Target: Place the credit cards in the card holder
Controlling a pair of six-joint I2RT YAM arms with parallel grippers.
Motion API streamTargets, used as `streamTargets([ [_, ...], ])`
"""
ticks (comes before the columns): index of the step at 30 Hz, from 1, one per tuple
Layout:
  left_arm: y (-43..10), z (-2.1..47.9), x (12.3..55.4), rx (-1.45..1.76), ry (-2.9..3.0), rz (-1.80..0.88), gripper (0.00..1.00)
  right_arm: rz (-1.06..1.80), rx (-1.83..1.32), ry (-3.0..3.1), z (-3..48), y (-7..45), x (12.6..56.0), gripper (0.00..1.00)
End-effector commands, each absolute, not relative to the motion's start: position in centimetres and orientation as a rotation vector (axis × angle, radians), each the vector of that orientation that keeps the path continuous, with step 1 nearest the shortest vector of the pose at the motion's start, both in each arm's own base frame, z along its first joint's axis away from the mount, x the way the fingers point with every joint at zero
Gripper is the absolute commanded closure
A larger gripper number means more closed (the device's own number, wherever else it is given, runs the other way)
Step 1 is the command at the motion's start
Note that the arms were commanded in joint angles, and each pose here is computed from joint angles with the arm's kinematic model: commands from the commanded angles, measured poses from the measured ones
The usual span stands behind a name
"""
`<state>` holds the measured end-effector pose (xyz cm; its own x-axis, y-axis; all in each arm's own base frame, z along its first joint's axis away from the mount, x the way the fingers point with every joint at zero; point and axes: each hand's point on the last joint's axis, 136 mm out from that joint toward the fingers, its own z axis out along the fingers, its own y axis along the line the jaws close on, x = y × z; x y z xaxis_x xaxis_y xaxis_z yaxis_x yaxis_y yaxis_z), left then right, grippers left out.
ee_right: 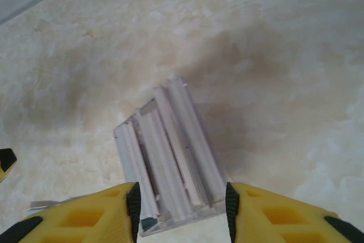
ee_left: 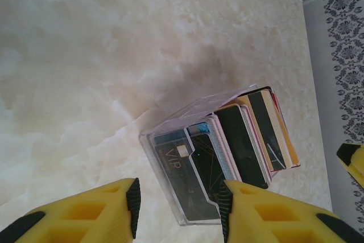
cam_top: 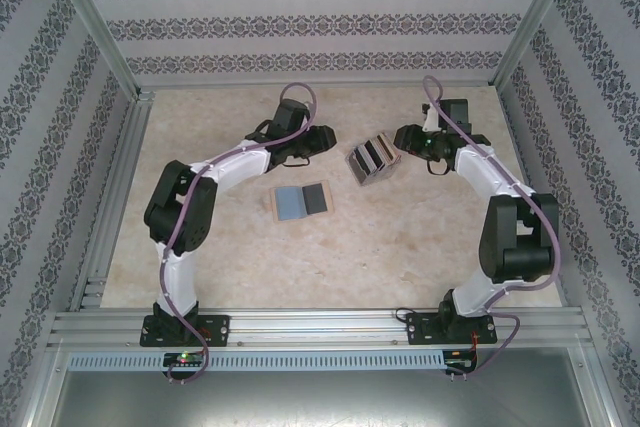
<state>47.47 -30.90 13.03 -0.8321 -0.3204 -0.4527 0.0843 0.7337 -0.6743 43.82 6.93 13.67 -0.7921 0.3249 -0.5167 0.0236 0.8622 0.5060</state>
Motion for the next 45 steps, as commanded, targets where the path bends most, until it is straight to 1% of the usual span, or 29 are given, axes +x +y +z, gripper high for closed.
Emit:
streamTargets([
  [1, -33.1, 14.4, 48.2, -0.173, 2.319, -1.01, 0.57, 0.667, 0.219, 2.392, 13.8, 6.6, 44.7, 0.53],
  [10, -35.7, 11.0, 47.9, -0.172, 2.375, -1.035, 0.54, 0.684, 0.189, 2.379, 12.5, 6.7, 44.9, 0.51],
  [16, -37.0, 9.7, 47.8, -0.158, 2.399, -1.045, 0.51, 0.68, 0.182, 2.399, 11.2, 6.7, 44.7, 0.51],
  [28, -38.5, 9.5, 47.4, -0.13, 2.413, -1.059, 0.49, 0.759, 0.187, 2.42, 9.9, 7.6, 44.9, 0.49],
  [45, -39.7, 7.9, 46.8, -0.121, 2.452, -1.078, 0.48, 0.83, 0.099, 2.432, 9.9, 9.9, 44.9, 0.48],
])
